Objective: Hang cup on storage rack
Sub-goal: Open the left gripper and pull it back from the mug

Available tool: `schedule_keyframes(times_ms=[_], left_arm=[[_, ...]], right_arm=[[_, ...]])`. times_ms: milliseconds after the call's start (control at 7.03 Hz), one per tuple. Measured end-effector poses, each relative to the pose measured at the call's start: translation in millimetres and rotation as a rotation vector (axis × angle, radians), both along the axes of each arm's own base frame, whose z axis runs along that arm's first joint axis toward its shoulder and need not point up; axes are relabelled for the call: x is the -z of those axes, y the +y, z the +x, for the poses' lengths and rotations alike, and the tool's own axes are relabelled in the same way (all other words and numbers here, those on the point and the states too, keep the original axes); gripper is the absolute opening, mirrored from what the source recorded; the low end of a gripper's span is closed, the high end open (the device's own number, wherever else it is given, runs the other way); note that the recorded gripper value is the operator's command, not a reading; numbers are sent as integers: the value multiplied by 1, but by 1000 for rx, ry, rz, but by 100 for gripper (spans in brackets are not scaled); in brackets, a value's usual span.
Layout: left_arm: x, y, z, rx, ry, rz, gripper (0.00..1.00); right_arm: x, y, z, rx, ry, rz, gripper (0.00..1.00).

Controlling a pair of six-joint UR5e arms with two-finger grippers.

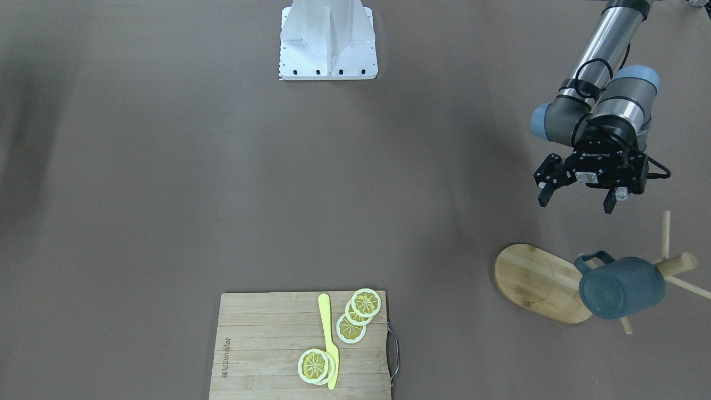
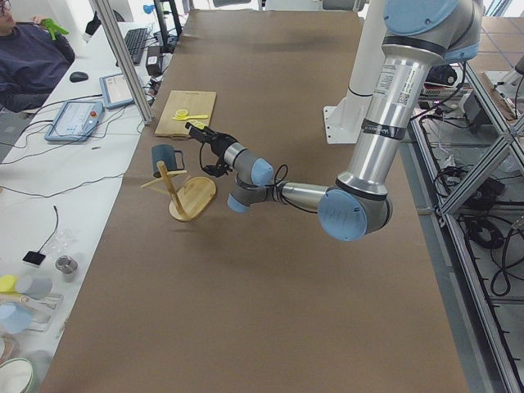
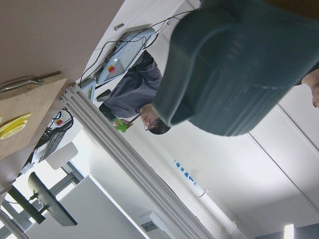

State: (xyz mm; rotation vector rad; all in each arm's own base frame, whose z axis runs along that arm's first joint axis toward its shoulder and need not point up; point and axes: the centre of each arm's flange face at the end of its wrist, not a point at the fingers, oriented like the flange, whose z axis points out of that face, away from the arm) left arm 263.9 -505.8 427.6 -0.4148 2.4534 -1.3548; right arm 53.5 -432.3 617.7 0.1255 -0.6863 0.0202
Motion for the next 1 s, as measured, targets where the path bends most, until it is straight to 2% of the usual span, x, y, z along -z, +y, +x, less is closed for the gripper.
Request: schedule_keyframes(times_ms=[285,711,996], left_arm=[[29,29,22,51,-115,147,99],[59,81,69,246,-434,442,99],[67,93,76,362,-593,558,99]], right_arm=[[0,0,0,0,0,1,100],[1,-2,0,-1,0,0,100],[1,-2,0,0,-1,-4,100]])
